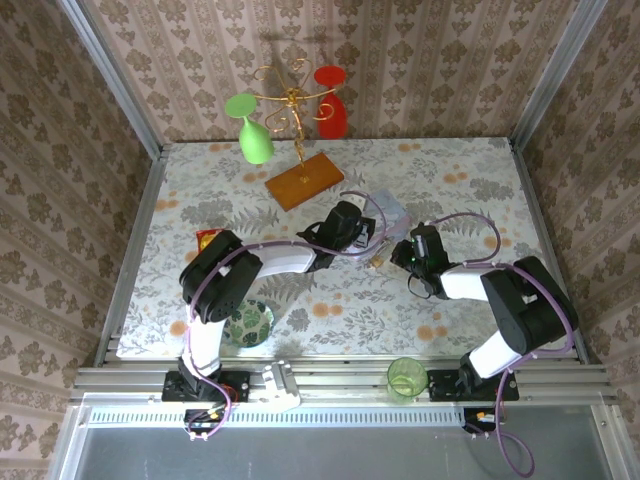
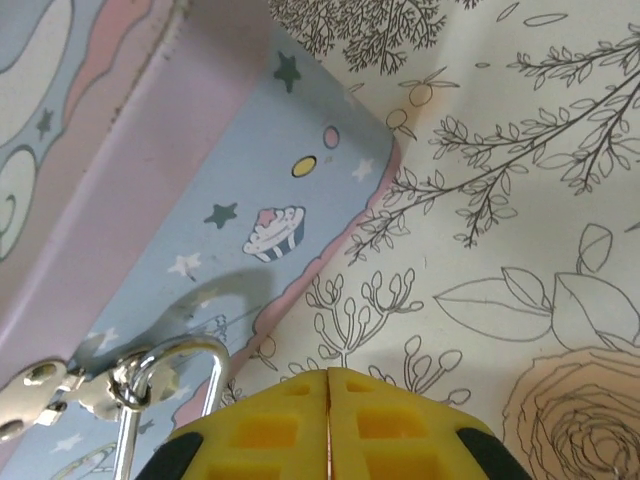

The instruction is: Unlock a padlock with a key

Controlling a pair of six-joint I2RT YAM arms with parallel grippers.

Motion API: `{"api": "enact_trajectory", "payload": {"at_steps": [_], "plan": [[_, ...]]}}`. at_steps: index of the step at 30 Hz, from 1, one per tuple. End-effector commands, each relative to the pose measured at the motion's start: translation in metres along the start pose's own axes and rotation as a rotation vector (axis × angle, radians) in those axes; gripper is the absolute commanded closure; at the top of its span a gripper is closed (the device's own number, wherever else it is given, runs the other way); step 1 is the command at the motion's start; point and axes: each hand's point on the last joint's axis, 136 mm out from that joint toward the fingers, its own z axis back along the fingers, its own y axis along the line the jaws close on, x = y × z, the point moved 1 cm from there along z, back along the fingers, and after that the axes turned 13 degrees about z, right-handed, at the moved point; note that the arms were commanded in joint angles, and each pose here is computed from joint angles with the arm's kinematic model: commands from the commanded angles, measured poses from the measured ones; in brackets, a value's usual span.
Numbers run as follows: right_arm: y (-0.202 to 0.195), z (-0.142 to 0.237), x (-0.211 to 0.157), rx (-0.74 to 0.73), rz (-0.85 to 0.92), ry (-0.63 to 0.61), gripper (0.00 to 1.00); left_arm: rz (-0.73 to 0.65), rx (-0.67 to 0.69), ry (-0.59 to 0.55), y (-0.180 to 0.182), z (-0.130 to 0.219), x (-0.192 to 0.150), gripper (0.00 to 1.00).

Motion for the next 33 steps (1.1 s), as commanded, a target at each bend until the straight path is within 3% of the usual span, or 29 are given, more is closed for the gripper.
{"api": "enact_trajectory", "payload": {"at_steps": [1, 6, 12, 25, 33], "plan": [[0.003, 0.012, -0.014, -0.001, 0.097, 0.051, 0.84, 0.006, 0.197, 0.316, 0.066, 0.003, -0.097, 0.62], [0.022, 0.021, -0.034, -0.055, 0.358, 0.169, 0.52, 0.008, 0.181, 0.31, 0.061, 0.004, -0.093, 0.61], [0.033, 0.01, -0.049, -0.14, 0.603, 0.248, 0.45, 0.022, 0.173, 0.31, 0.061, 0.004, -0.093, 0.61], [0.036, -0.007, -0.046, -0.247, 0.751, 0.181, 0.42, 0.045, 0.164, 0.308, 0.062, 0.001, -0.092, 0.61], [0.032, -0.019, -0.041, -0.277, 0.703, 0.073, 0.55, 0.081, 0.162, 0.319, 0.07, 0.0, -0.102, 0.63]]}}
